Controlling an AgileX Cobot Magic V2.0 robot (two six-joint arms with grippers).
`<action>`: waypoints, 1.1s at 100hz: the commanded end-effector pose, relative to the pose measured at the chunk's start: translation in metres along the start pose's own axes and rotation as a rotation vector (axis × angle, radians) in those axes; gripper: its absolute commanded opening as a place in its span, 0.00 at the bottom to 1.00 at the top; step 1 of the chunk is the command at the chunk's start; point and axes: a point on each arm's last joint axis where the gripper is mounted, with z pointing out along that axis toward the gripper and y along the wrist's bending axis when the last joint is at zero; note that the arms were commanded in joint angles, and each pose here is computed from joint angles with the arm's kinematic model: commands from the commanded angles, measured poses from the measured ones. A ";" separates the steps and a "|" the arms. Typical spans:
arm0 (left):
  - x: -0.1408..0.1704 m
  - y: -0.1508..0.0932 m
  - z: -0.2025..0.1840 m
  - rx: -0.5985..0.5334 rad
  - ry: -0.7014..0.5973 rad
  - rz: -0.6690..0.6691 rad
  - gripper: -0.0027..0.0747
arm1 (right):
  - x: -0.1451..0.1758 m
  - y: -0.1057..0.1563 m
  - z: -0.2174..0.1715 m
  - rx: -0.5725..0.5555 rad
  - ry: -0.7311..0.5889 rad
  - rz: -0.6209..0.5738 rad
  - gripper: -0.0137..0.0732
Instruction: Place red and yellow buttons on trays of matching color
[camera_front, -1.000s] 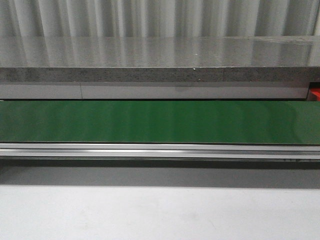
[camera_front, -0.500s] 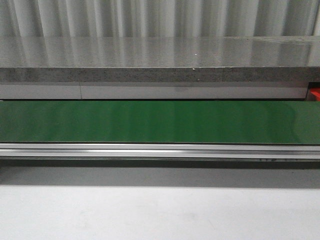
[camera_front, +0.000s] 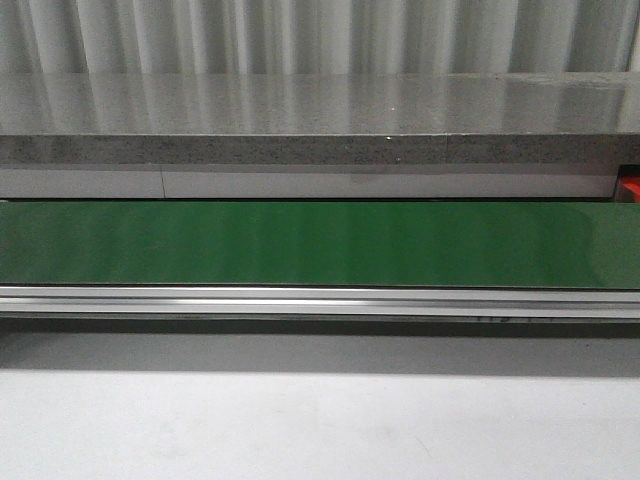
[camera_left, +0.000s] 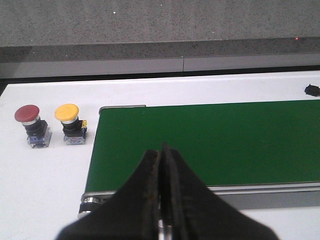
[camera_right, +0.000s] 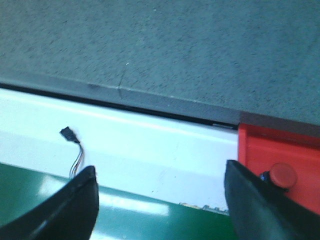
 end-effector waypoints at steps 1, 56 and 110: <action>-0.014 0.000 -0.003 -0.002 -0.093 -0.012 0.01 | 0.003 0.015 -0.022 0.004 -0.106 -0.034 0.77; -0.015 0.001 -0.003 -0.004 -0.107 -0.012 0.01 | 0.102 0.050 -0.062 -0.062 0.003 -0.015 0.61; -0.015 0.001 -0.003 -0.004 -0.107 -0.002 0.22 | 0.122 0.053 -0.064 -0.065 0.018 -0.004 0.08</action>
